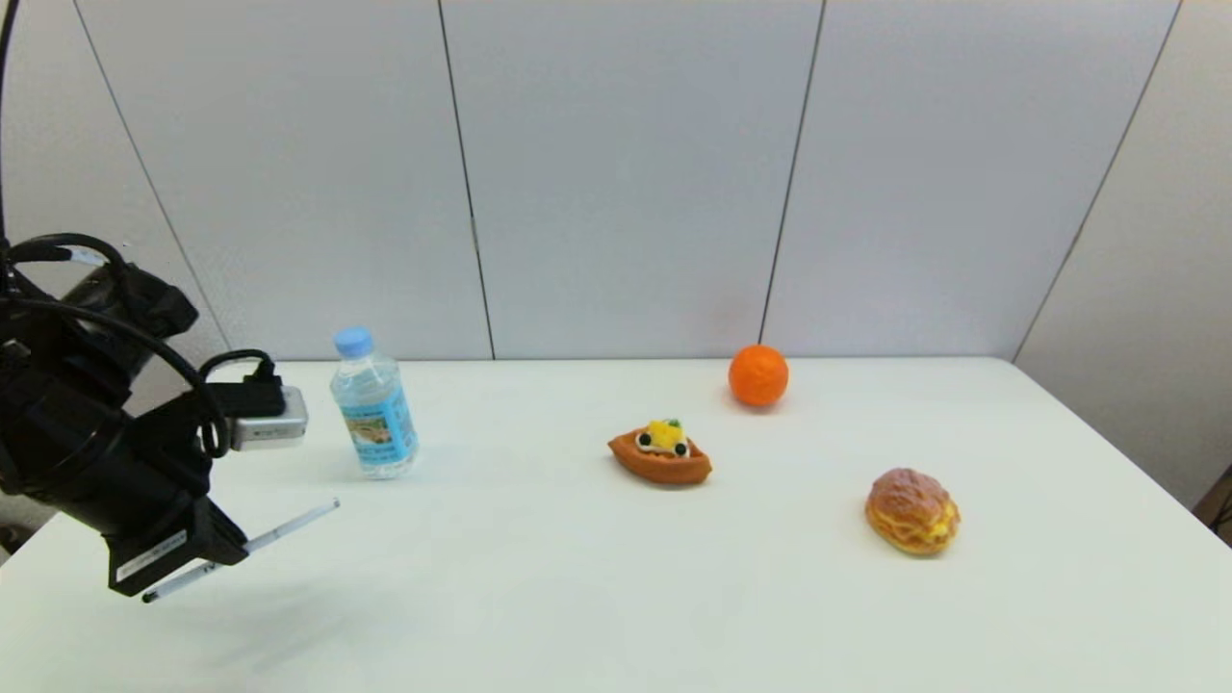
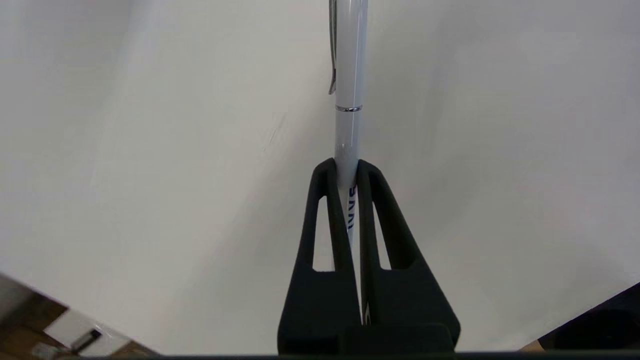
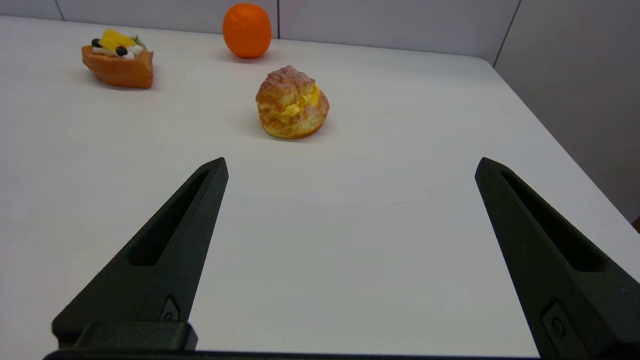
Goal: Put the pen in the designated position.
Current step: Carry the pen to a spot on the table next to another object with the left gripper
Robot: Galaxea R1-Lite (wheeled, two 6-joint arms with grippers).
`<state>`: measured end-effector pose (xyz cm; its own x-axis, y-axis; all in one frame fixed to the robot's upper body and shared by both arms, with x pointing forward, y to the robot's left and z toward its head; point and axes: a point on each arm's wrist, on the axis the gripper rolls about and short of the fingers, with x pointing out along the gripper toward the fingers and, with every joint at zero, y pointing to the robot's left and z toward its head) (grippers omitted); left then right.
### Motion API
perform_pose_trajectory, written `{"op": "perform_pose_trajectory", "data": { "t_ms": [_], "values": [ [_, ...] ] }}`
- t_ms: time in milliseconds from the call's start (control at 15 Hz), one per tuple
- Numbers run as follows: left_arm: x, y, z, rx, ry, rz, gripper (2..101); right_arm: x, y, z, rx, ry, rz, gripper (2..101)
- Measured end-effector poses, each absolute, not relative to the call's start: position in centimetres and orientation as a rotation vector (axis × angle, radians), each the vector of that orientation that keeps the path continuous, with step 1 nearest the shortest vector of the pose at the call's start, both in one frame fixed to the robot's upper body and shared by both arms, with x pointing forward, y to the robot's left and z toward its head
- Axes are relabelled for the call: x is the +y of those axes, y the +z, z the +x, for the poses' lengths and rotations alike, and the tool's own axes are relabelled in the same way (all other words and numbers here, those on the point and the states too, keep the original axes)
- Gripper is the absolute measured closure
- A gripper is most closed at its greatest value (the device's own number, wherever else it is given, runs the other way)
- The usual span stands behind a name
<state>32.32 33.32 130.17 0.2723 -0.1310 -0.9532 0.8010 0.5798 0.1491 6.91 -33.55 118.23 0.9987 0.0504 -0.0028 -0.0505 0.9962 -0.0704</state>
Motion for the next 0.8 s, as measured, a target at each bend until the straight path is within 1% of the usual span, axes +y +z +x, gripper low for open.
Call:
{"op": "perform_pose_trajectory", "data": {
  "t_ms": [333, 800],
  "values": [
    [37.8, 130.7, 33.6, 1.151, -0.542, 0.623, 97.7, -33.5, 118.2, 6.9, 0.001, 0.050, -0.071, 4.3],
    [41.3, 131.6, 40.2, 1.085, -0.435, 0.620, 97.7, -33.5, 118.2, 6.9, 0.001, 0.051, -0.071, 4.3]
  ]
}}
